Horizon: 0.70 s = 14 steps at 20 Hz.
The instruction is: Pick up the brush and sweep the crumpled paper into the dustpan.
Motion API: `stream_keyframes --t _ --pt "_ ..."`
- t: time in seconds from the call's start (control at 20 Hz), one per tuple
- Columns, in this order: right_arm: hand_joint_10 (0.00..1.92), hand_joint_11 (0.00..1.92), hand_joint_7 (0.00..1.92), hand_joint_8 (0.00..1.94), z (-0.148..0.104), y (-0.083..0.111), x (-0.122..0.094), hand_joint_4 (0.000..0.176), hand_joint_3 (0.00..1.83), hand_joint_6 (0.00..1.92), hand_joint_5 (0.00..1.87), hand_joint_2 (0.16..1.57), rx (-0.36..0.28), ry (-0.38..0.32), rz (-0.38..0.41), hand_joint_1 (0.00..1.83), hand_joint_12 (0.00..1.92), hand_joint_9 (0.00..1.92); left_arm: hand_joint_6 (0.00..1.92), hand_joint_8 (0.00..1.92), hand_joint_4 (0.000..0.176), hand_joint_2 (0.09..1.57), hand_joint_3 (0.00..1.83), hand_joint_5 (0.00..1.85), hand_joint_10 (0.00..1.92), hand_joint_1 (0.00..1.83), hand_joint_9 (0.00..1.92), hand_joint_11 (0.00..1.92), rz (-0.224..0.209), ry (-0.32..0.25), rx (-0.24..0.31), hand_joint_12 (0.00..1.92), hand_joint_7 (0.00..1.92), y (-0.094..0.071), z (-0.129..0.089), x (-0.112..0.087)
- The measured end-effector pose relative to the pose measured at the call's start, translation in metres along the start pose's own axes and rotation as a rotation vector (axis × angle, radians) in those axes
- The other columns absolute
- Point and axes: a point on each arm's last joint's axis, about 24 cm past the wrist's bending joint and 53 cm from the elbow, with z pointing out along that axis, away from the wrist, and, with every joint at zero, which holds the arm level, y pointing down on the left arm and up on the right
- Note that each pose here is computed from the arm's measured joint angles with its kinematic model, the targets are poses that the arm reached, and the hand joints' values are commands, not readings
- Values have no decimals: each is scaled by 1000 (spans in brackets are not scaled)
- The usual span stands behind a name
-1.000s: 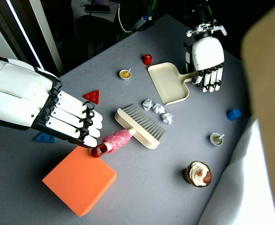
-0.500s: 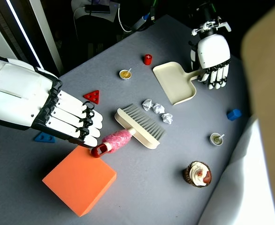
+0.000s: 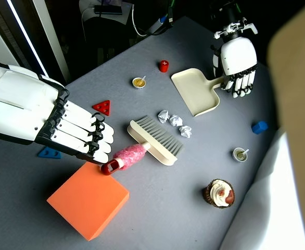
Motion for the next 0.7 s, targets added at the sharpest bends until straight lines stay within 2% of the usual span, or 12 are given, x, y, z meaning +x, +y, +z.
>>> stream_keyframes --t 0.15,0.25,0.45,0.55,0.7 --pt "7 235 168 5 0 0 0 0 1 5 147 973 0 0 0 0 9 192 587 2 0 1023 0 1206 1 1188 581 530 36 0 7 6 726 -2 0 0" --pt "2 222 152 2 0 0 0 0 1 1 133 972 0 0 0 0 4 178 605 3 0 1027 1 1195 3 1186 602 517 32 0 1 2 747 -4 0 -1" --pt "1 208 140 0 0 0 0 0 0 1 126 964 0 0 0 0 0 169 573 1 0 1020 0 1216 2 1177 573 507 -76 -17 -36 2 738 5 0 -9" --pt "2 219 143 2 0 0 -1 0 0 4 132 969 2 -3 0 0 5 172 563 0 0 1019 0 1220 16 1176 612 515 -103 -17 -57 6 724 12 0 -9" --pt "3 222 145 2 0 -6 -12 0 2 0 118 973 27 -49 -18 0 6 175 586 7 0 1023 0 1208 4 1182 608 544 -129 -11 -92 17 719 22 -1 -8"
